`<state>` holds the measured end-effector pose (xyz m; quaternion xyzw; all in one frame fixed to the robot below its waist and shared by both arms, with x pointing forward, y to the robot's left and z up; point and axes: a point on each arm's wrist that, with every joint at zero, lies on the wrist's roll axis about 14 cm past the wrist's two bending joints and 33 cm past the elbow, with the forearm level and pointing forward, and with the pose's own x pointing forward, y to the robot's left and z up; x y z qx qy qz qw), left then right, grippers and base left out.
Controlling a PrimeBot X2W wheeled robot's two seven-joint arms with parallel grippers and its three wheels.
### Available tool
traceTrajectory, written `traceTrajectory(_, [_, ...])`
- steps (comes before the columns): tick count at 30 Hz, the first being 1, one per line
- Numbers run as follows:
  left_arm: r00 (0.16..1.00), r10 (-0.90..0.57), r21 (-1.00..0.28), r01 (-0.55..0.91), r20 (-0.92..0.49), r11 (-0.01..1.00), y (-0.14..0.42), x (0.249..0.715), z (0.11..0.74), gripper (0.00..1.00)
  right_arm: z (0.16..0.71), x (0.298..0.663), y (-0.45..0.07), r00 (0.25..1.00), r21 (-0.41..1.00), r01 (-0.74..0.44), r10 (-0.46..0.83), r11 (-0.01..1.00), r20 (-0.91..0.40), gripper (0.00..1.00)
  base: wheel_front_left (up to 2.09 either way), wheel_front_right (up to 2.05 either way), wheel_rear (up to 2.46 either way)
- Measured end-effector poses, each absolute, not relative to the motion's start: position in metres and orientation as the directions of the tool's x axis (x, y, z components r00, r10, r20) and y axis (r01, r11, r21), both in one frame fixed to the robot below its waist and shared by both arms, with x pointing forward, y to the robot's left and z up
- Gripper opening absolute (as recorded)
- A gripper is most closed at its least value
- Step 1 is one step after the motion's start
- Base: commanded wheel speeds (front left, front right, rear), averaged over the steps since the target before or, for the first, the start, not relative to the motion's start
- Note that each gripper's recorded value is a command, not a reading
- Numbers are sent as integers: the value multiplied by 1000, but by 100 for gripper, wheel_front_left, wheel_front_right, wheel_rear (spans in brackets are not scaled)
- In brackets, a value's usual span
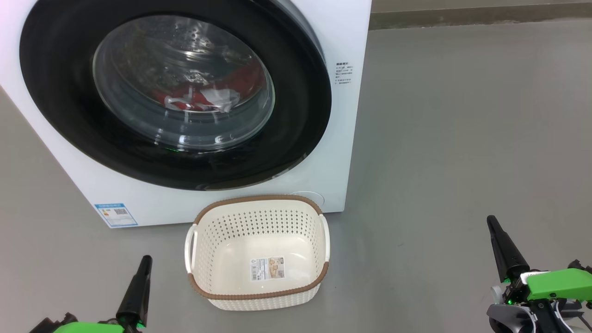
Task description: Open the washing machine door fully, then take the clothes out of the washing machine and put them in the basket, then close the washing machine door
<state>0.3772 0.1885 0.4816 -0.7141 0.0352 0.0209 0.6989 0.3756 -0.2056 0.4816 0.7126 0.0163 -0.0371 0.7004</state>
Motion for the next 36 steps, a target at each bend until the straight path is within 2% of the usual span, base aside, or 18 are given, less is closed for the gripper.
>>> traceTrajectory(11, [997,-21,-997,-80,-79,-21,189,377,482,0,482,376,-206,997,997,75,-29,-18,-76,0,0,0,0])
traceTrajectory(12, [997,-21,-997,-79,-79,-21,189,377,482,100,482,376,-206,997,997,75,-29,-18,-76,100,0,0,0])
traceTrajectory(19, [982,-29,-981,-188,-187,-45,180,359,446,100,442,355,-197,980,979,195,-23,-52,-196,100,0,0,0])
traceTrajectory(30, [984,-13,-983,-177,-177,-41,180,360,449,100,443,355,-199,980,981,191,-41,-36,-193,100,0,0,0])
traceTrajectory(36, [986,-10,-986,-167,-167,-1,179,362,453,100,446,358,-201,981,982,187,-49,5,-186,100,0,0,0])
